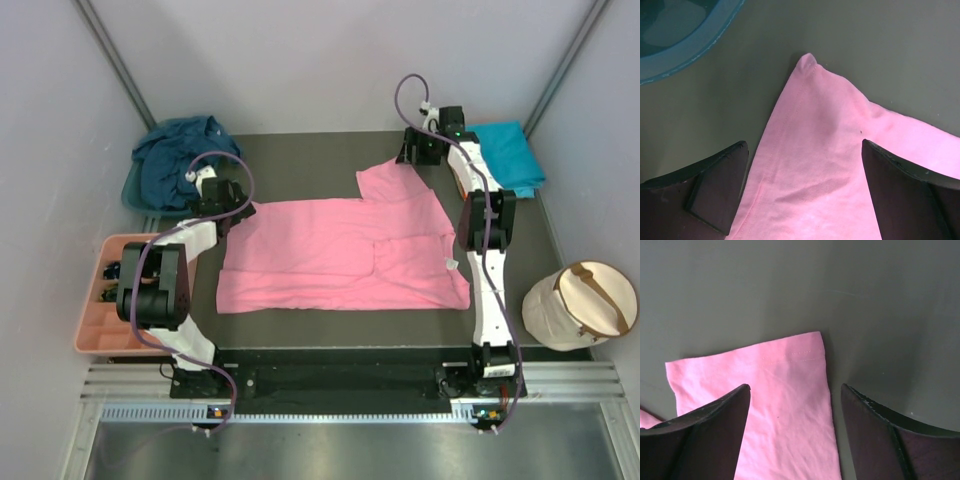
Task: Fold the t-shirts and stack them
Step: Grap the side of the flattened tshirt furthest away from the robot with both arms, then fold the other side of the tshirt into a rectangle
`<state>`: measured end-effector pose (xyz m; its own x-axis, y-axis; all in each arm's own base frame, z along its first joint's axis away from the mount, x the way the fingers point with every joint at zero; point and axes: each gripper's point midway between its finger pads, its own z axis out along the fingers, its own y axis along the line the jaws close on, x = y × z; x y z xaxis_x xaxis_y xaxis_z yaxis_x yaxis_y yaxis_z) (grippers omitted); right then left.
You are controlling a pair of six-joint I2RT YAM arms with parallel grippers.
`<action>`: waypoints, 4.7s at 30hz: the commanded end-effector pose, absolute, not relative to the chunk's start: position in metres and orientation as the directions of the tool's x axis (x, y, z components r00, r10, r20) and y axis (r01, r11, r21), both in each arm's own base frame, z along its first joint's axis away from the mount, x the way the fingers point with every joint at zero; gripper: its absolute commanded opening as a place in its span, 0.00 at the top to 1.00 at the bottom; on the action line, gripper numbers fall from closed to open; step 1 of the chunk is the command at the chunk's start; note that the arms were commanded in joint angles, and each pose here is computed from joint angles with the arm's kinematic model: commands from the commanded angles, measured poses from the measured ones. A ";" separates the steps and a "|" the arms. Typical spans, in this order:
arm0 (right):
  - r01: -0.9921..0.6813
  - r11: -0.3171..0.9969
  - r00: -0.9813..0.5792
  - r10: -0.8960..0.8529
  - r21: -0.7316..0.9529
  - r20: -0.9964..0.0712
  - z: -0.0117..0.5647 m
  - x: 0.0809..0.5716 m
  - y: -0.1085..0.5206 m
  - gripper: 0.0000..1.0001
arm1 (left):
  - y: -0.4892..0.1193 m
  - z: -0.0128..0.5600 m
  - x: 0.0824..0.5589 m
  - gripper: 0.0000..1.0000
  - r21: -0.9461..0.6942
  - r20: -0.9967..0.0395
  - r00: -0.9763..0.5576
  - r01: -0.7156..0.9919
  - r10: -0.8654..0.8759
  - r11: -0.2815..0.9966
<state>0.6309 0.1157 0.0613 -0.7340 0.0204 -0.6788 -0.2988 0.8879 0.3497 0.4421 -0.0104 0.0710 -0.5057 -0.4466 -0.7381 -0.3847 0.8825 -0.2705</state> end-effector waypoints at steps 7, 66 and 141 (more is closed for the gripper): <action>-0.292 0.872 -0.706 0.081 0.393 -0.704 0.065 0.648 0.124 0.34 | -0.006 0.090 0.443 0.01 -0.278 -0.770 -0.455 -0.390 -0.447 0.878; -0.280 0.867 -0.705 0.106 0.412 -0.701 0.062 0.648 0.124 1.00 | -0.007 0.062 0.534 0.37 -0.179 -0.787 -0.518 -0.329 -0.336 0.927; 0.209 0.904 -0.548 0.424 0.372 -0.721 0.183 0.454 0.047 1.00 | 0.009 0.094 0.456 1.00 -0.263 -0.759 -0.399 -0.535 -0.515 0.803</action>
<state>0.4630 0.0526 0.1468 -0.6617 0.3397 -0.6684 0.1598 0.9349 0.3169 0.4605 0.0070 0.0646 -0.4912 -0.4785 -0.7278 -0.5066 0.8367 -0.2081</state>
